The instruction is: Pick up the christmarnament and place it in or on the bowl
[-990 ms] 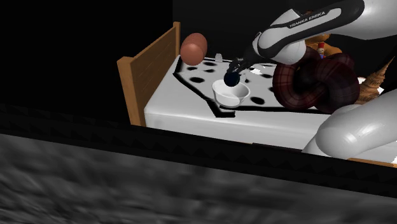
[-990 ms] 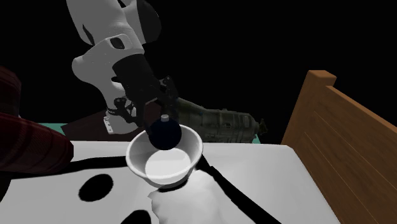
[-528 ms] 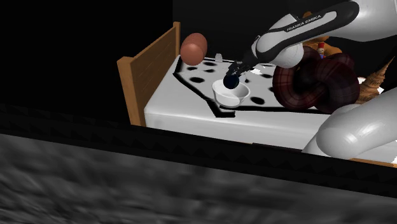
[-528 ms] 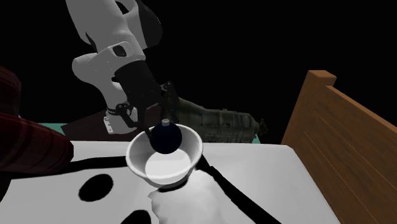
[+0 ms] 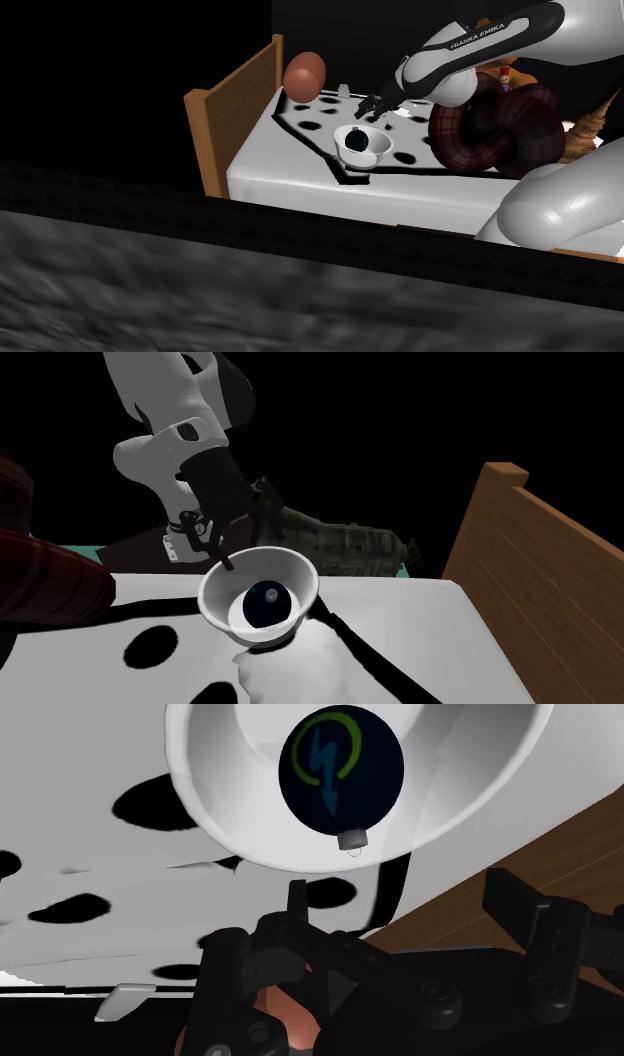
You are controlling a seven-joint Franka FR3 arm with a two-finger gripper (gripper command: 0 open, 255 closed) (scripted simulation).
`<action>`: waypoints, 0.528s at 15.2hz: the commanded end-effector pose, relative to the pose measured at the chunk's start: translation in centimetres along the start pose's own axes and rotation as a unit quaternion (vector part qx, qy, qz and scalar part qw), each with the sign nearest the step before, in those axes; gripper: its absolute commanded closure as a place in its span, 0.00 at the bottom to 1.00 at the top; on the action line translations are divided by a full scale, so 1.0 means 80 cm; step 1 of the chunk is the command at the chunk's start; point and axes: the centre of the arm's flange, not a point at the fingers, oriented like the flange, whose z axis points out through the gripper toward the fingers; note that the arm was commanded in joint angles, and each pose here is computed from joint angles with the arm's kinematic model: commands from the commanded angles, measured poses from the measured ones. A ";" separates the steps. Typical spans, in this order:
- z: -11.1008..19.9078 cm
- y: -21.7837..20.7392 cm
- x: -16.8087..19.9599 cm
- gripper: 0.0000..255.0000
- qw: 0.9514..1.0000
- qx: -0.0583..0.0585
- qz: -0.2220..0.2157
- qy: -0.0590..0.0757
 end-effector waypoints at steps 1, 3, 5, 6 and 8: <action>-0.017 0.000 0.000 0.00 1.000 0.000 0.000 0.000; -0.050 0.000 0.000 0.00 1.000 0.000 0.000 0.000; -0.063 0.000 0.000 0.00 1.000 0.000 0.000 0.000; -0.063 0.000 0.000 0.00 1.000 0.000 0.000 0.000; -0.063 0.000 0.000 0.00 1.000 0.000 0.000 0.000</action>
